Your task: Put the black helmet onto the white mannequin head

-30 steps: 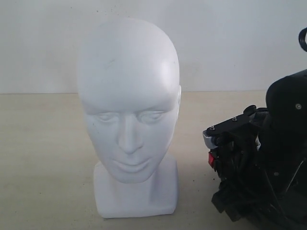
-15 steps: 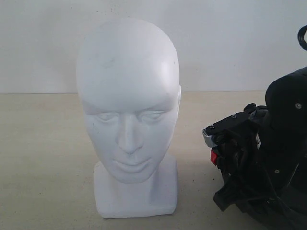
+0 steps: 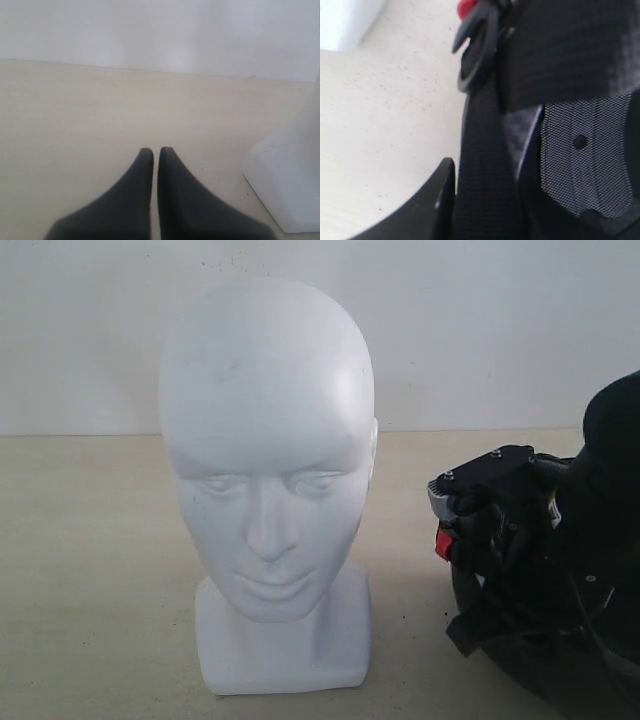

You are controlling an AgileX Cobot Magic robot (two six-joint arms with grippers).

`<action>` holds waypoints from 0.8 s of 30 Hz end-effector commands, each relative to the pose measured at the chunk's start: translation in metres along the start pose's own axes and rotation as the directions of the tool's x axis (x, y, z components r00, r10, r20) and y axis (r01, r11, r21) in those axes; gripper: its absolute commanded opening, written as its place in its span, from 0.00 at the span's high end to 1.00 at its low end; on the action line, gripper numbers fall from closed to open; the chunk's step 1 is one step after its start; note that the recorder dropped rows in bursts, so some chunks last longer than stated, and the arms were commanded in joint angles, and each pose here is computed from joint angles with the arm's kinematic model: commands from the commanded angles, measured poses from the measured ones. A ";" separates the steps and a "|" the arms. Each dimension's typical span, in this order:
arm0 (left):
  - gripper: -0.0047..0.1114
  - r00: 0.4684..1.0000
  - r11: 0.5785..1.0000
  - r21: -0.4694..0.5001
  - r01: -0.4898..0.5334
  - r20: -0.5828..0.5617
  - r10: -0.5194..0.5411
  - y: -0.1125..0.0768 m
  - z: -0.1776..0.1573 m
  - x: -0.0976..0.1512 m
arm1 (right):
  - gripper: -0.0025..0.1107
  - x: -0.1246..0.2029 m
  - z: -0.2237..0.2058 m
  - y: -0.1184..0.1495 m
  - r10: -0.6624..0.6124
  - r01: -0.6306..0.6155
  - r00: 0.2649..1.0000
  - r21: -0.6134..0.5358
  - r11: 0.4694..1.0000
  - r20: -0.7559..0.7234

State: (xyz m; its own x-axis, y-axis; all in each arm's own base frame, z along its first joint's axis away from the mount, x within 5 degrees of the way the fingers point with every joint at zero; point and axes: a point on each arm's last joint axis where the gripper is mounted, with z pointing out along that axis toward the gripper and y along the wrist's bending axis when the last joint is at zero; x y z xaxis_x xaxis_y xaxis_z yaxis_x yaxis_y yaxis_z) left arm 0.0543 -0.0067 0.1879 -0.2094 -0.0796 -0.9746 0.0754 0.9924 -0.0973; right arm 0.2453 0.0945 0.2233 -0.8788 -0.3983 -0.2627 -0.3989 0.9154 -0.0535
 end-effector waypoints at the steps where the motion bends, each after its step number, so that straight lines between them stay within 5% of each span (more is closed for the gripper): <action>1: 0.92 1.000 1.000 -0.001 0.008 0.003 -0.008 0.000 0.000 0.001 | 0.98 -0.002 -0.023 -0.003 -0.027 0.024 0.994 0.027 0.999 0.102; 14: 0.92 1.000 1.000 -0.001 0.008 0.003 -0.008 0.000 0.000 0.001 | 0.98 0.008 -0.086 -0.006 -0.073 0.046 0.915 0.077 0.996 0.397; 24: 0.92 1.000 1.000 -0.001 0.008 0.003 -0.008 0.000 0.000 0.001 | 0.98 0.017 -0.146 -0.007 -0.085 0.018 0.680 0.100 0.995 0.728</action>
State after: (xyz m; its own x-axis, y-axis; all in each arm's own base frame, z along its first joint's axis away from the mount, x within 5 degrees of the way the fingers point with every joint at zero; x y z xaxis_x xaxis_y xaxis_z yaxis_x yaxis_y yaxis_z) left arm 0.0543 -0.0067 0.1879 -0.2094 -0.0796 -0.9746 0.0754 0.9924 -0.0973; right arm 0.2001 0.0765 0.3331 -0.5593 -0.3079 -0.7697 -0.3865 0.9182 -0.0864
